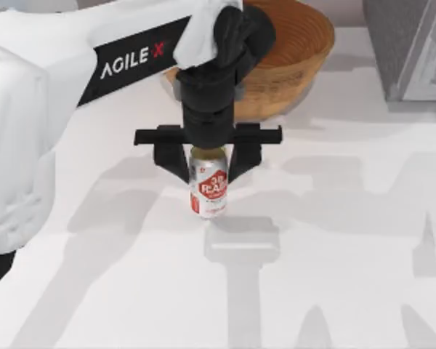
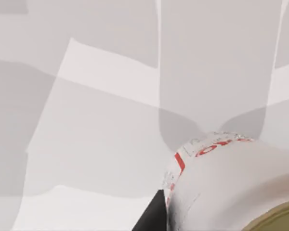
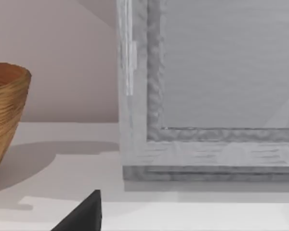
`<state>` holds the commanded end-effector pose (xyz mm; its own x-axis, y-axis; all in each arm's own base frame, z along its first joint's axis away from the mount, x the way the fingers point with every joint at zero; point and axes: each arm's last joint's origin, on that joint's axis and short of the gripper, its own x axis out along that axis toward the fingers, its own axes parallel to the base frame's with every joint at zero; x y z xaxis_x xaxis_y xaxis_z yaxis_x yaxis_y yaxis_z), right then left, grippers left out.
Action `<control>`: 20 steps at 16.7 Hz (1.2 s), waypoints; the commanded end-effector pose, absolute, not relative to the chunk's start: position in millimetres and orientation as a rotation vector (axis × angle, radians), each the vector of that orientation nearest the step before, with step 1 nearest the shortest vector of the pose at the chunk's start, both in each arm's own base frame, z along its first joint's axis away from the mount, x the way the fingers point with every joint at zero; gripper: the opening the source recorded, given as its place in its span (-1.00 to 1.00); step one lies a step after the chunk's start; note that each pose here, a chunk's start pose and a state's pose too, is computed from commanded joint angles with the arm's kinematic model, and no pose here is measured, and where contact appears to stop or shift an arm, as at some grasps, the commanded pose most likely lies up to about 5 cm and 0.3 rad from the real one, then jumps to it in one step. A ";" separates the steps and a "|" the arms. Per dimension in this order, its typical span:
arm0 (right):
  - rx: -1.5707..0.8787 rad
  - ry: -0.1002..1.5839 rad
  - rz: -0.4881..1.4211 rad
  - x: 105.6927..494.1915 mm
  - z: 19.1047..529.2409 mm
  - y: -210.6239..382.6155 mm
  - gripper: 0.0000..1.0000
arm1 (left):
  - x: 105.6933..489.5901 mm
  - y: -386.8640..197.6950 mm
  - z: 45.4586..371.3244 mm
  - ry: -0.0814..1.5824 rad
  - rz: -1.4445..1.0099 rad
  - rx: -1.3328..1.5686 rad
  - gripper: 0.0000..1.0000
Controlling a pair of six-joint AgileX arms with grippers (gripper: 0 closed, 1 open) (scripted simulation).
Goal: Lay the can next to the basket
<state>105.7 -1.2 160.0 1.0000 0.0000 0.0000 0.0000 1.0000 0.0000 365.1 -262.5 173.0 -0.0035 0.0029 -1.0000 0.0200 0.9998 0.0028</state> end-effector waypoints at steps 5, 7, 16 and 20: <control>0.000 0.000 0.000 105.7 160.0 -1.2 1.00 | 364.9 -263.3 169.7 1.571 -0.014 0.017 -1.00; 0.000 0.000 0.000 105.7 160.0 -1.2 1.00 | 364.9 -263.3 169.7 1.571 -0.014 0.017 -0.70; 0.000 0.000 0.000 105.7 160.0 -1.2 1.00 | 364.9 -263.3 169.7 1.571 -0.014 0.017 0.66; 0.000 0.000 0.000 105.7 160.0 -1.2 1.00 | 364.9 -263.3 169.7 1.571 -0.014 0.017 1.00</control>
